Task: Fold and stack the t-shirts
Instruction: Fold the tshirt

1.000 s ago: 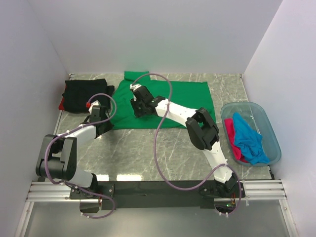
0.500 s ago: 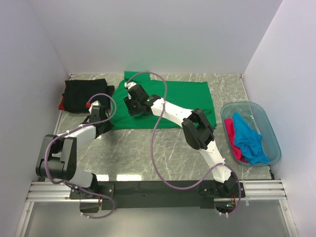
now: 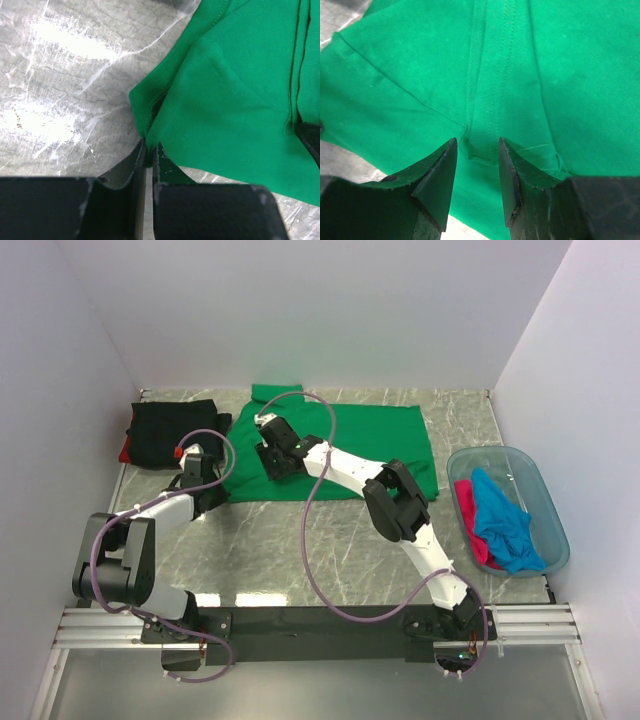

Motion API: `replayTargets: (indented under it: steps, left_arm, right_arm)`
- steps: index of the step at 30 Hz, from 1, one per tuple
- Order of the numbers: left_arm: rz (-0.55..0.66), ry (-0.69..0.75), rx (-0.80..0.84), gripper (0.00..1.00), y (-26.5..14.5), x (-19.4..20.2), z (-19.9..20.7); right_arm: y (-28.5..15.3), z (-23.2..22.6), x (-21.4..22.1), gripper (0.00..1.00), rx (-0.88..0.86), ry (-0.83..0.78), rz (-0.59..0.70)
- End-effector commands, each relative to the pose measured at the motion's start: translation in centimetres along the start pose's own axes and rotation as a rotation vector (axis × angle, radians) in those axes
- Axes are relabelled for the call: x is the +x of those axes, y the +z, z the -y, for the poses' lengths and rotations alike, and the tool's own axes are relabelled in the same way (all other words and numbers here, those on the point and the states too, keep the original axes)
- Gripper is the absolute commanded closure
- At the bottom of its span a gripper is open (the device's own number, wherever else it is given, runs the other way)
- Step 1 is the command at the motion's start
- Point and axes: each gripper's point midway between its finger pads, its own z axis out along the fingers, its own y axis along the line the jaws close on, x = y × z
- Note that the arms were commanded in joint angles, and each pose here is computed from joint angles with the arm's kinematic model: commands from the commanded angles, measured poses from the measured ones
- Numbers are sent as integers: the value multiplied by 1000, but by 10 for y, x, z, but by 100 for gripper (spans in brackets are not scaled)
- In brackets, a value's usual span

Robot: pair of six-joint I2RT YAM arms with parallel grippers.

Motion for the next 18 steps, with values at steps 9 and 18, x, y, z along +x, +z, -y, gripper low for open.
replayTargets:
  steps: [9,18]
  left_arm:
    - [25,9,19,99,-7,-8,0]
    - [27,3,21,99,-8,-9,-2]
  right_arm:
    - [9,6,15,60,38,-10,-38]
    - [9,-2,15,89,-3,-23,-51]
